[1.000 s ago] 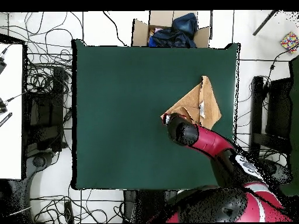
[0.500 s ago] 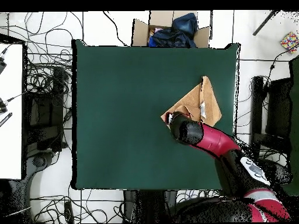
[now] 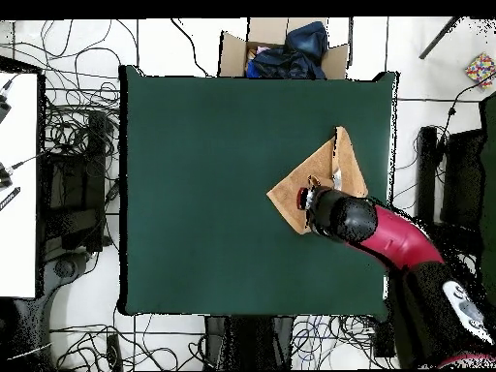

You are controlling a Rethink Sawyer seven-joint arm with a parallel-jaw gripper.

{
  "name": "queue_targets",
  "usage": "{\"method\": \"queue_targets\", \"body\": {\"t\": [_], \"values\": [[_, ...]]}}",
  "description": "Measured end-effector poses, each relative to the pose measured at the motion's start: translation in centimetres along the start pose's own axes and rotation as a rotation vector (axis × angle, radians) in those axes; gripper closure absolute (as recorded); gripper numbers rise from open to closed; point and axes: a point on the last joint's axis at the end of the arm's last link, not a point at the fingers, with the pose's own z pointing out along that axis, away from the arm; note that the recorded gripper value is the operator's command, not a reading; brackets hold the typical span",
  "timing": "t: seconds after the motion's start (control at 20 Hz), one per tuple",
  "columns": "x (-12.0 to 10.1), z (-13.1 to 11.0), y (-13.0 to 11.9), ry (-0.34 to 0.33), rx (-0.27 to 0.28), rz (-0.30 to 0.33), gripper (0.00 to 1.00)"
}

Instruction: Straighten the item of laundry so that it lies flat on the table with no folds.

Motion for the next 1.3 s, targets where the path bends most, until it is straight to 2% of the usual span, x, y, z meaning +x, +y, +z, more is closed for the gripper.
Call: {"method": "queue_targets", "body": {"t": [0.3,0.65,0.8,0.95,1.3], "values": [[-0.6,-1.8,-2.4,-0.023,-0.002,0.033,1.00],[-0.3,-2.0,-5.9,-0.053,-0.032,0.077,1.00],[0.8,-2.2,-8.4,-0.079,-0.026,0.086,1.00],[1.9,-2.2,-9.7,-0.104,-0.014,0.079,1.00],[4.9,-2.1,-10.6,-0.142,0.007,0.047,1.00]]}}
